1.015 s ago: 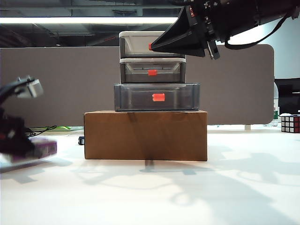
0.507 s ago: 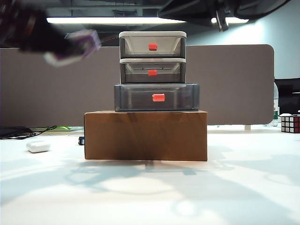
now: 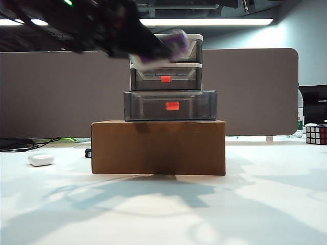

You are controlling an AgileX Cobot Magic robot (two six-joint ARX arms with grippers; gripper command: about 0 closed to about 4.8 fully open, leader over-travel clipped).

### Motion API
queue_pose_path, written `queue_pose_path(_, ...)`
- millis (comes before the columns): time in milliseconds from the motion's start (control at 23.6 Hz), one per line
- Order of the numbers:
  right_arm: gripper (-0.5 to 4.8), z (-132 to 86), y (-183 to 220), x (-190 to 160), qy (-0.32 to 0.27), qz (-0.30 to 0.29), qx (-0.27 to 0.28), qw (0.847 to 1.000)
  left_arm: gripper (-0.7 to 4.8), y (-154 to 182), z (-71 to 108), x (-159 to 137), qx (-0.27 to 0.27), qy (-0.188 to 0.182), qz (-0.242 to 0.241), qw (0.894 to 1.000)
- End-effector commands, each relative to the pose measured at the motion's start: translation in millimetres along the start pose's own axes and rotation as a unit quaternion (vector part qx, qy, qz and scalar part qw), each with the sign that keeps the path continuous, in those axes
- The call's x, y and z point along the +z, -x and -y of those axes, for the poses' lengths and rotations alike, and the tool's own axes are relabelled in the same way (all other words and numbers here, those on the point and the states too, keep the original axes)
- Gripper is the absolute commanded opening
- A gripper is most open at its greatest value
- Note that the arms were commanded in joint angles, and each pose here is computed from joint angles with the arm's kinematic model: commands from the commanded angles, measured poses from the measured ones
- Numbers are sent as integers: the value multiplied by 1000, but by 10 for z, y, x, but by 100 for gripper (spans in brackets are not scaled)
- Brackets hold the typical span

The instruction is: Open the third layer of the drawer on the table, pick up a pack of napkins on the table and put it in, and finally close the drawer.

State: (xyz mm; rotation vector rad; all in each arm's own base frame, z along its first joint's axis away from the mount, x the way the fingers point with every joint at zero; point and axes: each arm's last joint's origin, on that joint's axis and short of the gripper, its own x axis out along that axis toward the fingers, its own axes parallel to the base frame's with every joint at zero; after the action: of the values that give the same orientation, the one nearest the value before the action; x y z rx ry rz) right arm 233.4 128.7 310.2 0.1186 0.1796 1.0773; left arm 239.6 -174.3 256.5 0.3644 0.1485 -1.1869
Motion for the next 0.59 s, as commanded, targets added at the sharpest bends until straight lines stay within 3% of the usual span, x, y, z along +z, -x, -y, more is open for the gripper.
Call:
queue_pose_path(42, -6, -14, 12, 45, 9, 10, 0, 1000, 182, -183, -12, 59, -13, -22, 2, 1000)
queue_pose_path(423, -6, -23, 26, 54, 12, 11, 0, 1000, 182, -374, -51, -152, 30, -6, -81, 996)
queue_pose_path(592, -6, -11, 34, 56, 13, 12, -3, 1000, 182, -372, -47, -163, 29, -3, -87, 996)
